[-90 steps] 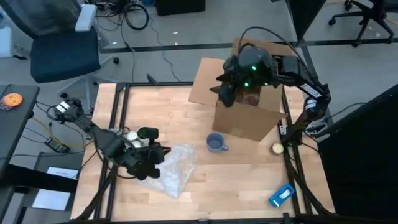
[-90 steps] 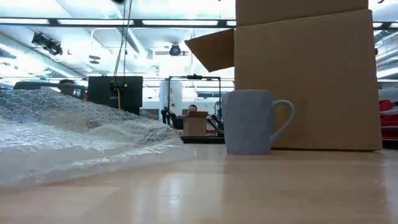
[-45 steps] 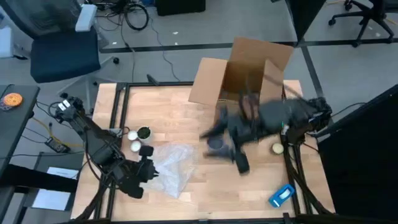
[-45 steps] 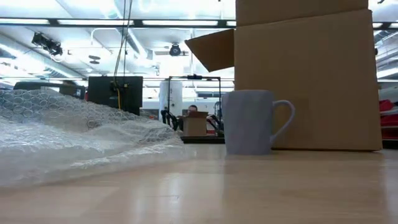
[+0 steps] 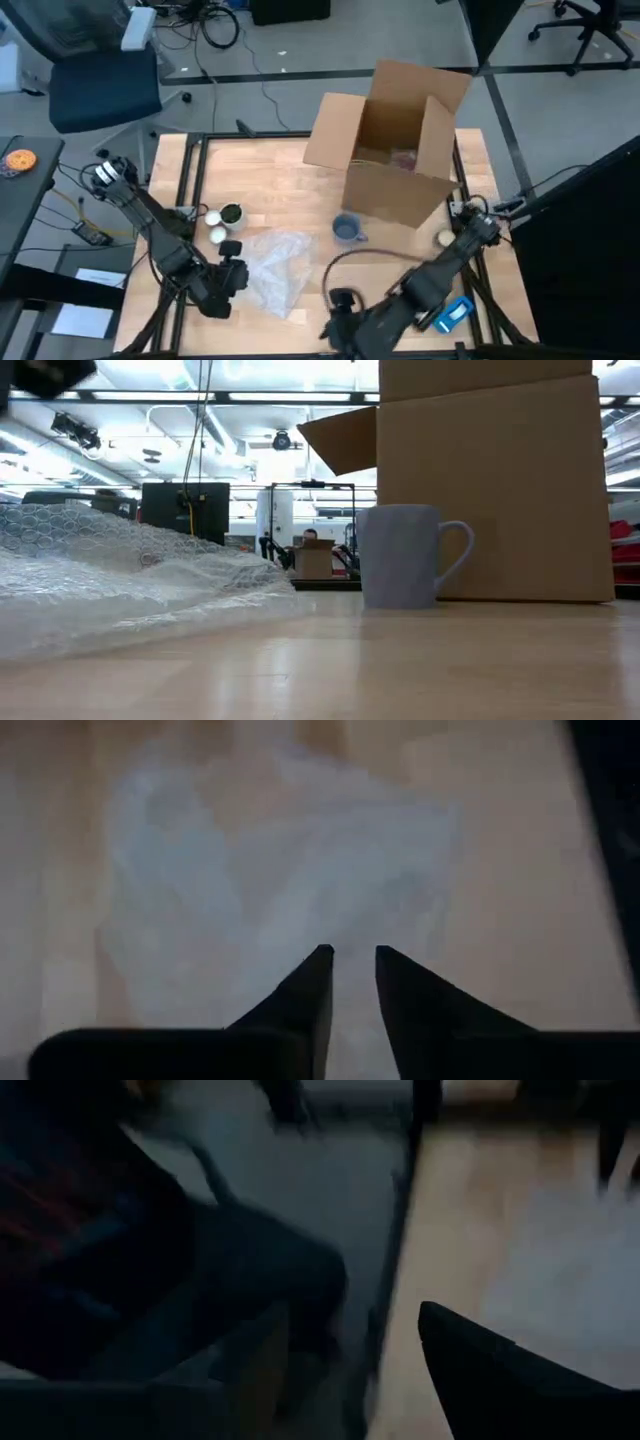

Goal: Wrap mug
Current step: Wrap the purple mug with the bubble wrap

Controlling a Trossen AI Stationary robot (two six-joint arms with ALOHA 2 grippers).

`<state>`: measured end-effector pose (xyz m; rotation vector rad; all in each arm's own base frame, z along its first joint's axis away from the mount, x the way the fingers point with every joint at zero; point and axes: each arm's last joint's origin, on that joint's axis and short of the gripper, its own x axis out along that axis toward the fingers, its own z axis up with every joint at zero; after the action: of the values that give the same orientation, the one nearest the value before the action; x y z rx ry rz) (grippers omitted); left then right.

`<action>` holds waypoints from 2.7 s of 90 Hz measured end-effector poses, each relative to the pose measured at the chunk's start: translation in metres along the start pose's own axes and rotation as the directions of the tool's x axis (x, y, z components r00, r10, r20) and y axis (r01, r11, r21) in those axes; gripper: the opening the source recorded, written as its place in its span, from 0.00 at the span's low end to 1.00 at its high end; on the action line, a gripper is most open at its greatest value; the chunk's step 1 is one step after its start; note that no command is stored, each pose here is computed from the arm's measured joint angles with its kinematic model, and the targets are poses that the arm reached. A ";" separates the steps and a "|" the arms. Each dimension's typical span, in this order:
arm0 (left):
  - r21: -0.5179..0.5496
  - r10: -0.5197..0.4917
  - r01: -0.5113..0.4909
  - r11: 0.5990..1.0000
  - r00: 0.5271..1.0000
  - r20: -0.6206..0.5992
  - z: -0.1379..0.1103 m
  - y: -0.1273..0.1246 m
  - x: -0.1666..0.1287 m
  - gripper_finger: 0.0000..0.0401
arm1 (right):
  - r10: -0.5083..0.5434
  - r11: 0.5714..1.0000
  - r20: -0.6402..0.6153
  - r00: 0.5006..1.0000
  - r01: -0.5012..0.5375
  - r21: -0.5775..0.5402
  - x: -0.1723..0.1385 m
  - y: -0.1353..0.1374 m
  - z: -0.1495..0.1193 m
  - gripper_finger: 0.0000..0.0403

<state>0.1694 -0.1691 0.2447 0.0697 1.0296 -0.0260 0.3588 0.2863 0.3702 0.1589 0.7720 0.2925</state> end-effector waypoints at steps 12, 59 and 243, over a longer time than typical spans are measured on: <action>-0.054 0.025 -0.026 0.998 1.000 -0.016 -0.001 0.005 0.004 0.28 | -0.104 0.986 -0.151 0.983 0.122 0.114 0.026 -0.016 -0.015 0.46; -0.282 0.135 -0.153 0.947 0.988 -0.081 0.005 0.011 0.031 0.48 | -0.148 0.950 -0.326 0.934 0.225 0.214 0.040 -0.047 -0.022 0.42; -0.140 0.249 -0.330 0.934 0.879 -0.407 -0.033 -0.037 0.020 0.33 | -0.672 0.731 -0.018 0.740 0.659 -0.174 0.155 -0.217 -0.087 0.36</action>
<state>0.1493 -0.2033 0.2089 0.0416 1.4005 0.3845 0.4468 0.1324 0.1524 -0.2898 0.8333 -0.3374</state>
